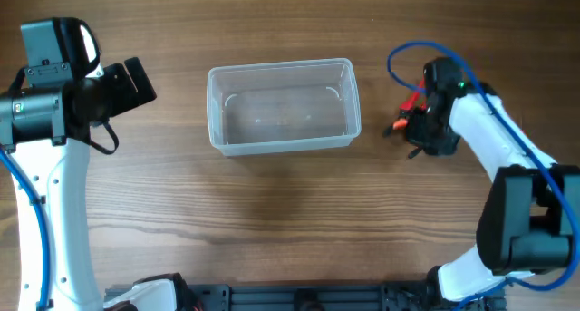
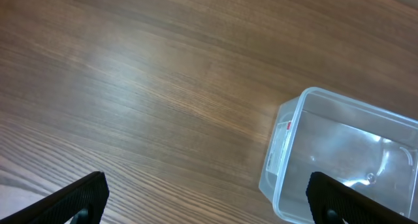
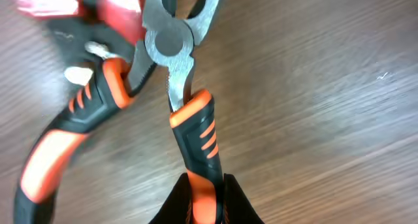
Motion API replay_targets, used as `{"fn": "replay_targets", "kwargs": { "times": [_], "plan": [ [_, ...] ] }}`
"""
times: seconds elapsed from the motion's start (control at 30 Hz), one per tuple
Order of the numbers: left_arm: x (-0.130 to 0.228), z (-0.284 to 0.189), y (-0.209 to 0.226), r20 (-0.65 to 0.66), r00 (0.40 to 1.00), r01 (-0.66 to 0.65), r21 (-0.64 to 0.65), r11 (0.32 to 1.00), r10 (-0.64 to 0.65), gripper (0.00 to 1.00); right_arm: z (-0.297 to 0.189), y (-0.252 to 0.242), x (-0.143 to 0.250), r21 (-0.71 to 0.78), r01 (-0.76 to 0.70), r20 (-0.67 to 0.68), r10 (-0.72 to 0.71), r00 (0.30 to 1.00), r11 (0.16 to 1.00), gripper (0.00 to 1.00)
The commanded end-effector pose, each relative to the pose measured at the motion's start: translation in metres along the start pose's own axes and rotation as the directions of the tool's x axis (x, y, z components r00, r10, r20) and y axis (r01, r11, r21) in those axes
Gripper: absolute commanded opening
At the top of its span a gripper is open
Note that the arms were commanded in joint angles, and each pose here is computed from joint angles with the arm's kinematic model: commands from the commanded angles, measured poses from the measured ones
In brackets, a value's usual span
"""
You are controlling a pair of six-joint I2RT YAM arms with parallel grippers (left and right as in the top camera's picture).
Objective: Pack container
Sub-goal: 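Carry the pliers over the container and release them inside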
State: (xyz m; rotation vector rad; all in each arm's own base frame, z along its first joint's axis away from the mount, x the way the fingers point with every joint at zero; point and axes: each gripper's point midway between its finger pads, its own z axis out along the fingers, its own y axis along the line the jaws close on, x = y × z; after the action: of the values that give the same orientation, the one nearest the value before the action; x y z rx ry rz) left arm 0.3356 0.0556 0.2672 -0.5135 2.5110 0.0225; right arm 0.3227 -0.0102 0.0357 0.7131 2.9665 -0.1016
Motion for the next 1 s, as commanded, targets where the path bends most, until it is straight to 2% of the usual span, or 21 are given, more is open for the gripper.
{"fn": "replay_targets", "kwargs": {
  "times": [0.0, 0.17, 0.23, 0.33, 0.4, 0.47, 0.5, 0.57, 0.67, 0.8, 0.97],
  "plan": [
    [0.0, 0.002, -0.001, -0.008, 1.0, 0.017, 0.011, 1.0, -0.017, 1.0, -0.066, 0.007, -0.04, -0.015, 0.098, 0.172, -0.094, 0.981, 0.995, 0.04],
    [0.0, 0.002, -0.001, -0.008, 1.0, 0.017, 0.011, 1.0, -0.017, 1.0, -0.129, 0.053, -0.053, -0.03, 0.322, 0.309, -0.297, 0.904, 0.946, 0.04],
    [0.0, 0.002, -0.001, -0.008, 1.0, 0.018, 0.011, 1.0, -0.018, 1.0, -0.149, 0.082, -0.052, -0.03, 0.455, 0.369, -0.413, 0.832, 0.89, 0.04],
    [0.001, 0.002, -0.001, -0.011, 1.0, 0.017, 0.01, 1.0, -0.017, 1.0, -0.178, 0.135, -0.029, 0.047, 0.745, 0.449, -0.68, 0.58, 0.666, 0.04],
    [0.002, 0.002, 0.0, -0.015, 1.0, 0.017, 0.009, 1.0, -0.017, 1.0, -0.187, 0.159, -0.015, 0.112, 0.848, 0.473, -0.778, 0.413, 0.518, 0.04],
    [0.003, 0.002, 0.0, -0.018, 1.0, 0.017, 0.008, 1.0, -0.017, 1.0, -0.192, 0.178, -0.003, 0.148, 0.907, 0.493, -0.824, 0.278, 0.395, 0.04],
    [0.003, 0.002, 0.0, -0.019, 1.0, 0.017, 0.008, 1.0, -0.017, 1.0, -0.195, 0.189, 0.006, 0.162, 0.944, 0.507, -0.845, 0.17, 0.287, 0.04],
    [0.004, 0.002, 0.0, -0.023, 1.0, 0.017, 0.007, 1.0, -0.017, 1.0, -0.202, 0.209, 0.021, 0.195, 0.976, 0.545, -0.838, -0.028, 0.094, 0.04],
    [0.006, 0.002, 0.001, -0.03, 0.999, 0.017, 0.005, 1.0, -0.017, 1.0, -0.216, 0.232, 0.032, 0.251, 0.964, 0.612, -0.757, -0.23, -0.09, 0.05],
    [0.007, 0.002, 0.001, -0.037, 0.999, 0.017, 0.003, 1.0, -0.017, 1.0, -0.21, 0.25, 0.023, 0.312, 0.94, 0.616, -0.724, -0.311, -0.139, 0.04],
    [0.007, 0.002, 0.001, -0.037, 0.999, 0.016, 0.004, 1.0, -0.016, 1.0, -0.167, 0.267, 0.028, 0.347, 0.874, 0.55, -0.68, -0.484, -0.341, 0.04]
  ]
}}
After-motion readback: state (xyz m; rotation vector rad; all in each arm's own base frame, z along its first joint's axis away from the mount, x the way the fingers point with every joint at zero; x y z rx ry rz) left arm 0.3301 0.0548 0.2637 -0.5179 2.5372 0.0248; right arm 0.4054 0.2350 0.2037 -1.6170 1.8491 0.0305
